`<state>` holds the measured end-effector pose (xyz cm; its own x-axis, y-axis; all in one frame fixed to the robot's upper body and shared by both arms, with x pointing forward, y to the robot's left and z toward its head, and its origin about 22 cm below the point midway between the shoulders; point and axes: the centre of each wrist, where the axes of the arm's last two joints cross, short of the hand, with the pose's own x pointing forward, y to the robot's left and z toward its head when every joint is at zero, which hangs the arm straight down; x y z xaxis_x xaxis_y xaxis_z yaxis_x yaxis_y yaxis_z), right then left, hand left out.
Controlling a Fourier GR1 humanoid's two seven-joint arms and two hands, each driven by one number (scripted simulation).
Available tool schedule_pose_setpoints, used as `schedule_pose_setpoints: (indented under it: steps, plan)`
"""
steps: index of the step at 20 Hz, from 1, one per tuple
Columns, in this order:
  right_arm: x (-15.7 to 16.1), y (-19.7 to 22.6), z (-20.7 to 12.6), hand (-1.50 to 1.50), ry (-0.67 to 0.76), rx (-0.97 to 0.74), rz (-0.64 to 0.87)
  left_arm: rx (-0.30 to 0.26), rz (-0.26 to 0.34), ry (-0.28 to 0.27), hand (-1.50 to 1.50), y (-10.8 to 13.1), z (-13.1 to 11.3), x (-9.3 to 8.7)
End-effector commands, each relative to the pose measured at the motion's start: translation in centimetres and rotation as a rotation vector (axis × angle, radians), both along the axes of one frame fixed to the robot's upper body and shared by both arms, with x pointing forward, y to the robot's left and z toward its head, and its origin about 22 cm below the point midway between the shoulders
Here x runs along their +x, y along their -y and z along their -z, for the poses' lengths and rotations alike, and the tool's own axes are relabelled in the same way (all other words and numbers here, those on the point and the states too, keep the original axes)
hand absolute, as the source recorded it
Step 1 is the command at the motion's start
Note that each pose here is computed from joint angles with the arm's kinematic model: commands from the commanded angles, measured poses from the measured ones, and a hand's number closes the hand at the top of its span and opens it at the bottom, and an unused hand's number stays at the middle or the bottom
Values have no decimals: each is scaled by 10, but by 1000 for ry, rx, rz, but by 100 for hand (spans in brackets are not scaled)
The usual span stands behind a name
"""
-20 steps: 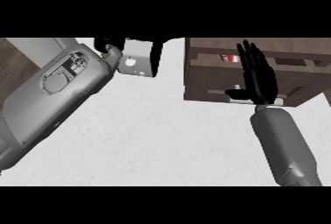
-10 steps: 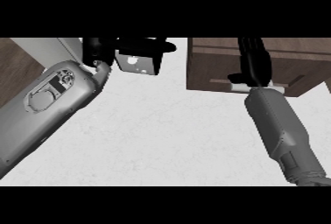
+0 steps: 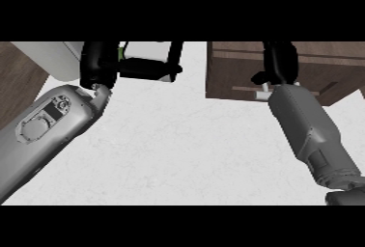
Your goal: Pick up the can, place it into the drawer and close the drawer
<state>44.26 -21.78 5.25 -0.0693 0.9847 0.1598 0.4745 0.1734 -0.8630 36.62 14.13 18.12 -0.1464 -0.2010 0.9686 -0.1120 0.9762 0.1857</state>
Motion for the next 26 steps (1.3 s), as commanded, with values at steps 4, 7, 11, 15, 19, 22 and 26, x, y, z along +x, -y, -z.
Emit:
schedule_pose_setpoints:
  steps: [4,7,11,15,19,22,26]
  plan:
    - [15,-17,-28,-150,28,39,-17,19,2,18,-150,-20,23,-6]
    - [21,-15,-44,-150,-12,48,-51,-4,5,15,-150,-7,10,-10]
    - [20,-27,-42,-150,40,174,-121,7,9,0,-150,-9,21,-13]
    - [22,-46,-47,-150,53,341,-152,9,-4,-5,-150,-24,33,-18]
    - [22,-44,-47,-150,54,455,-214,-8,8,-6,-150,-20,21,-18]
    - [25,-45,-59,-150,76,582,-240,-2,-17,-13,-150,-28,40,-24]
    - [24,-49,-56,-150,43,804,-289,1,-35,-25,-150,-45,39,-23]
